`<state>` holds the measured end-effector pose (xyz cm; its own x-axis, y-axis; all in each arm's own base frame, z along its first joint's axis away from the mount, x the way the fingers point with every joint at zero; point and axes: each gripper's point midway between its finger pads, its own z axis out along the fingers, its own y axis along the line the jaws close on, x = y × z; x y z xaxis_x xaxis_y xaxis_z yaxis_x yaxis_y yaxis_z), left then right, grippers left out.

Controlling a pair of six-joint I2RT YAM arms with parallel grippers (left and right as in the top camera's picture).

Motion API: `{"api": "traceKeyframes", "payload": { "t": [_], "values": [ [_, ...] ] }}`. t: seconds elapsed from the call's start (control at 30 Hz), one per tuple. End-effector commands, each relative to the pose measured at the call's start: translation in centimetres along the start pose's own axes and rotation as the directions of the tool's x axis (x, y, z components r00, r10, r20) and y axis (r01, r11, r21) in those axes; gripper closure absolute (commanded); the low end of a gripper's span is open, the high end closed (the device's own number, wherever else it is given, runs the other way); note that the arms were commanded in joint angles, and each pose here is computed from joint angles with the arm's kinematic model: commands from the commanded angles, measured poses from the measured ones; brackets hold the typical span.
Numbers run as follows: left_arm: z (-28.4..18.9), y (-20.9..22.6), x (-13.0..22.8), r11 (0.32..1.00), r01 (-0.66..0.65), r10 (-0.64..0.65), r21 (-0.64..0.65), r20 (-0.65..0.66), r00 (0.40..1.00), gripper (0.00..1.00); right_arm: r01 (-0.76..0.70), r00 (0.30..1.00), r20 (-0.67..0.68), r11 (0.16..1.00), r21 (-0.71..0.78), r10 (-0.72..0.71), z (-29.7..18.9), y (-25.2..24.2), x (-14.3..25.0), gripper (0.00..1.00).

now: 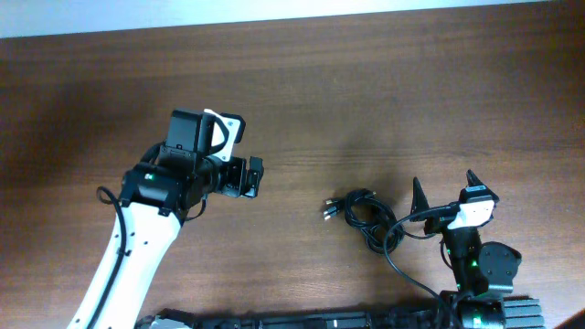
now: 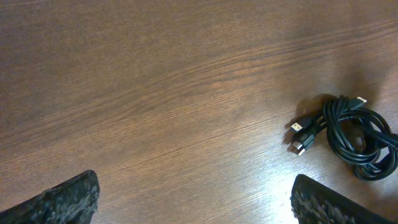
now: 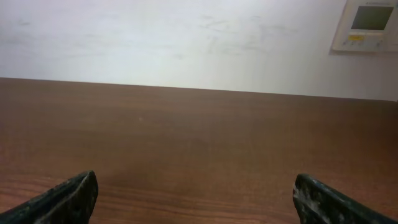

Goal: Untangle cables
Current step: 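Raise the left gripper and move it above the black cable bundle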

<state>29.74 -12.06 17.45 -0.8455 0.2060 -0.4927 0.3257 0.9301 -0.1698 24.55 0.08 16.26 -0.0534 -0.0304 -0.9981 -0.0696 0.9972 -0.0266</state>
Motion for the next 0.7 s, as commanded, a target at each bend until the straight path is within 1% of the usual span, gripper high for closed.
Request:
{"api": "traceKeyframes", "payload": {
  "t": [0.0, 0.67],
  "values": [
    [-0.35, -0.13, -0.84, 1.0, -0.002, 0.003, -0.002, 0.02, 1.0, 0.01, 0.005, 1.0, -0.006, 1.0, -0.012, -0.005, 0.02, 0.3, 0.28, 0.01],
    [-0.19, -0.18, -1.68, 1.0, -0.008, 0.008, 0.001, 0.05, 0.999, 0.01, 0.005, 1.0, -0.006, 1.0, -0.012, -0.005, 0.02, 0.3, 0.28, 0.01]
  ]
}}
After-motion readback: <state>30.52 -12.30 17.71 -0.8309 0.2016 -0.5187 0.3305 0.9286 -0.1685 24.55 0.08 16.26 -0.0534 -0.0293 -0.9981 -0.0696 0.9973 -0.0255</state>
